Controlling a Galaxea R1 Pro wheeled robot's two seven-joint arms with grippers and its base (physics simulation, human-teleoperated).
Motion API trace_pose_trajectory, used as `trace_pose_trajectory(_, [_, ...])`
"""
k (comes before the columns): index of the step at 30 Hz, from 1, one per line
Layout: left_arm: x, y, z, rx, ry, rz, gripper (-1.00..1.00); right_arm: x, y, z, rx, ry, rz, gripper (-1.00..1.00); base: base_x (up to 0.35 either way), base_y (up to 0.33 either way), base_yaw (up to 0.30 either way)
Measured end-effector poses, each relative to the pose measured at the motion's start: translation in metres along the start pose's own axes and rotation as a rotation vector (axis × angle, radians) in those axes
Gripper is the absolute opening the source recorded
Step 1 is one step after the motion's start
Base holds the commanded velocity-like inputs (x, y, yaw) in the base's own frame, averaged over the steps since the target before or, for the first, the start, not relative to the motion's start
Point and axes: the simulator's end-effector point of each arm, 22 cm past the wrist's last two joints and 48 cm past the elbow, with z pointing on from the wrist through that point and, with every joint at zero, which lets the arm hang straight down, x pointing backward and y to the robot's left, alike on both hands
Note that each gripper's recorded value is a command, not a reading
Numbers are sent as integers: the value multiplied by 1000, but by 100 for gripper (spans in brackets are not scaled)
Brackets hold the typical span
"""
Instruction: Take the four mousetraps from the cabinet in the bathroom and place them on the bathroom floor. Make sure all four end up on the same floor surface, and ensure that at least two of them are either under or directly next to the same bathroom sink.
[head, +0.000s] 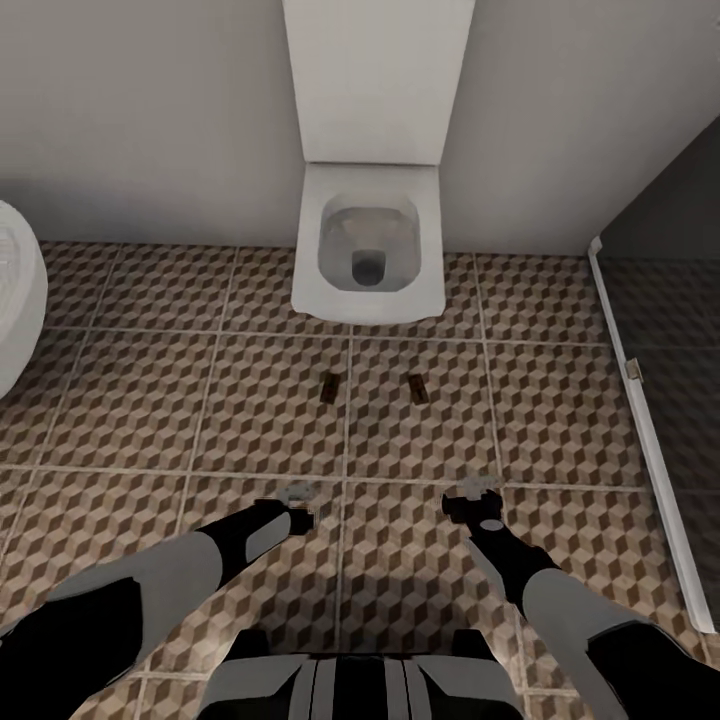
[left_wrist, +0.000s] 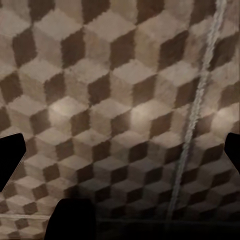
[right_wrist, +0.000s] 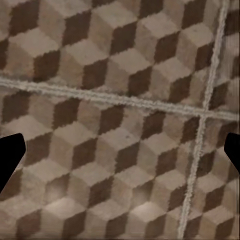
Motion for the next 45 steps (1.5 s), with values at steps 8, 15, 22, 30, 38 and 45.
trace_pose_trajectory(8, [18,31,-9,2,-31,-35,100,28,-35,-16,-34,36,-18,100,0,0,0])
trace_pose_trajectory(15, [29,53,-20,25,-38,-47,100,31,-61,-31,-30,15,-24,100,0,0,0])
trace_pose_trajectory(22, [32,69,-35,17,-43,-51,100,22,-70,-46,-24,2,-25,100,0,0,0])
trace_pose_trajectory(30, [28,78,-54,9,-54,-53,100,10,-75,-63,-22,-11,-24,100,0,0,0])
trace_pose_trajectory(38, [23,80,-74,7,-65,-54,100,-2,-79,-79,-19,-23,-22,100,0,0,0])
trace_pose_trajectory(45, [19,81,-90,7,-76,-54,100,-12,-82,-93,-18,-32,-21,100,0,0,0])
